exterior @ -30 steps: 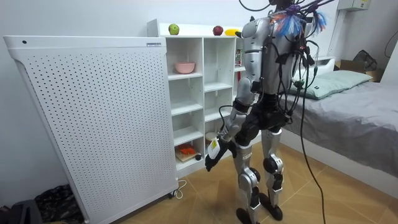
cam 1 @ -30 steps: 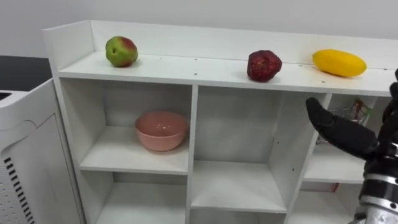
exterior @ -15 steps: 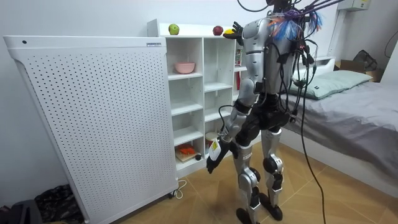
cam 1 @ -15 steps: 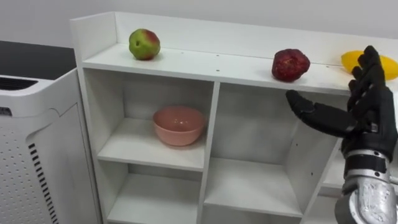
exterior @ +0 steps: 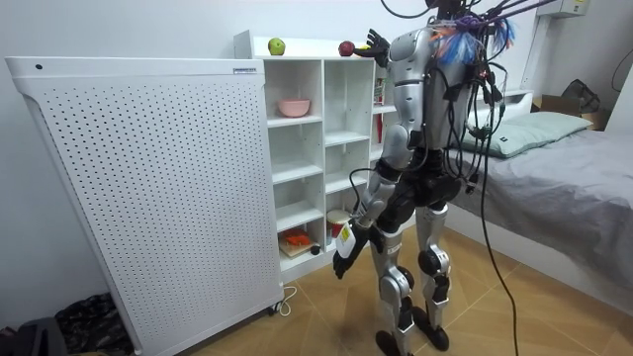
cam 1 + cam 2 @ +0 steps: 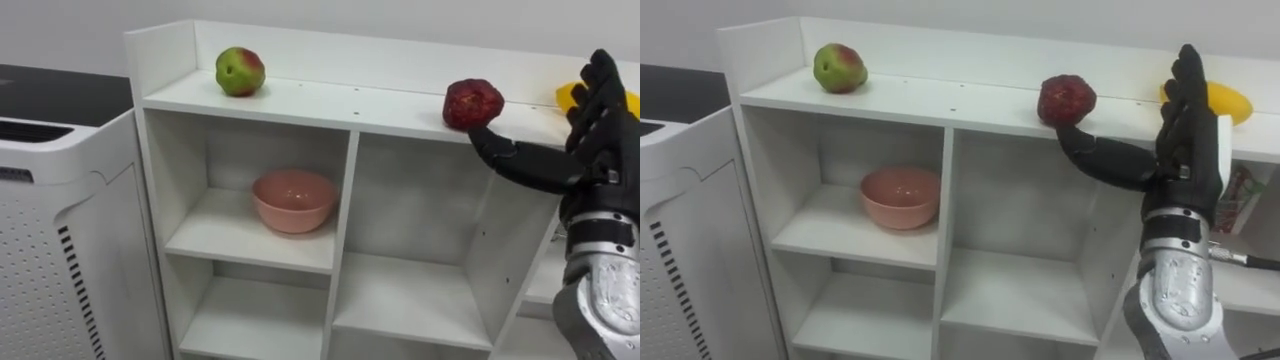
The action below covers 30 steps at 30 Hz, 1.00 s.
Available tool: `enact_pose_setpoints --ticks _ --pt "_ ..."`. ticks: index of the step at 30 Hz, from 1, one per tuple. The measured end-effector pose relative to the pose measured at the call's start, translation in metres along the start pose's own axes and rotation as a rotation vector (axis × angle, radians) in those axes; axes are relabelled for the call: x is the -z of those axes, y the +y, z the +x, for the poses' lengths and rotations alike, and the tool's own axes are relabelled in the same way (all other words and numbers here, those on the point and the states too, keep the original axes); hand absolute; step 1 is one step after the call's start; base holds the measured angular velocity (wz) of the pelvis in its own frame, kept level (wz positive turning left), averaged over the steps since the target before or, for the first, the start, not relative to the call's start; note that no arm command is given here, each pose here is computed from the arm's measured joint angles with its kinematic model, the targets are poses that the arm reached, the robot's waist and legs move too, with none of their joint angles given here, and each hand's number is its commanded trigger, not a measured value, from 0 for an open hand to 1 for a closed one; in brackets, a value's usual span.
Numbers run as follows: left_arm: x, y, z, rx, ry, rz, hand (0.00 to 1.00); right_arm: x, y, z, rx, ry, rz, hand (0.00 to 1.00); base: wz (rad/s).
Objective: Arrange fruit in the closet
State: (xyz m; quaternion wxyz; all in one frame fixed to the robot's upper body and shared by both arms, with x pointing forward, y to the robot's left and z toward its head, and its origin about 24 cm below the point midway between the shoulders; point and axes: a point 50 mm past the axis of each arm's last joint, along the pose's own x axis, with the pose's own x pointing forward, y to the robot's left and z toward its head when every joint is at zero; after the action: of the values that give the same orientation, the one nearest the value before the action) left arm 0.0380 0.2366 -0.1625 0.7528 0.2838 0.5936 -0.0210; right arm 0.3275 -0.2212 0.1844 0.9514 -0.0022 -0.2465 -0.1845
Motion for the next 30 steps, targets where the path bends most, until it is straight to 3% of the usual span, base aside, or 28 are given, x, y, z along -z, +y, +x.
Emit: enact_pose_setpoints --ticks 8,25,26,27,28,29,30 --pt "0.0 0.003 0.0 -0.01 0.0 0.004 0.0 0.004 -0.002 0.019 -0.016 0.024 -0.052 0.0 0.03" --pt "0.008 0.014 0.001 -0.007 0.04 0.002 0.0 0.007 -0.009 0.028 -0.1 0.077 -0.114 0.0 0.01" --pt "0.009 0.014 0.001 -0.006 0.047 -0.007 0.0 0.006 -0.009 0.029 -0.103 0.076 -0.114 0.05 0.0" --pt "0.01 0.015 0.001 -0.007 0.051 -0.01 0.0 0.006 -0.009 0.03 -0.107 0.076 -0.118 0.17 0.0" --pt "0.01 0.015 0.001 -0.007 0.052 -0.01 0.0 0.006 -0.01 0.03 -0.108 0.077 -0.119 0.53 0.0" --pt "0.01 0.015 0.001 -0.006 0.051 -0.01 0.0 0.005 -0.01 0.03 -0.11 0.078 -0.123 0.72 0.0" --pt "0.009 0.015 0.001 -0.006 0.047 -0.011 0.0 0.006 -0.01 0.03 -0.109 0.081 -0.124 1.0 0.0"
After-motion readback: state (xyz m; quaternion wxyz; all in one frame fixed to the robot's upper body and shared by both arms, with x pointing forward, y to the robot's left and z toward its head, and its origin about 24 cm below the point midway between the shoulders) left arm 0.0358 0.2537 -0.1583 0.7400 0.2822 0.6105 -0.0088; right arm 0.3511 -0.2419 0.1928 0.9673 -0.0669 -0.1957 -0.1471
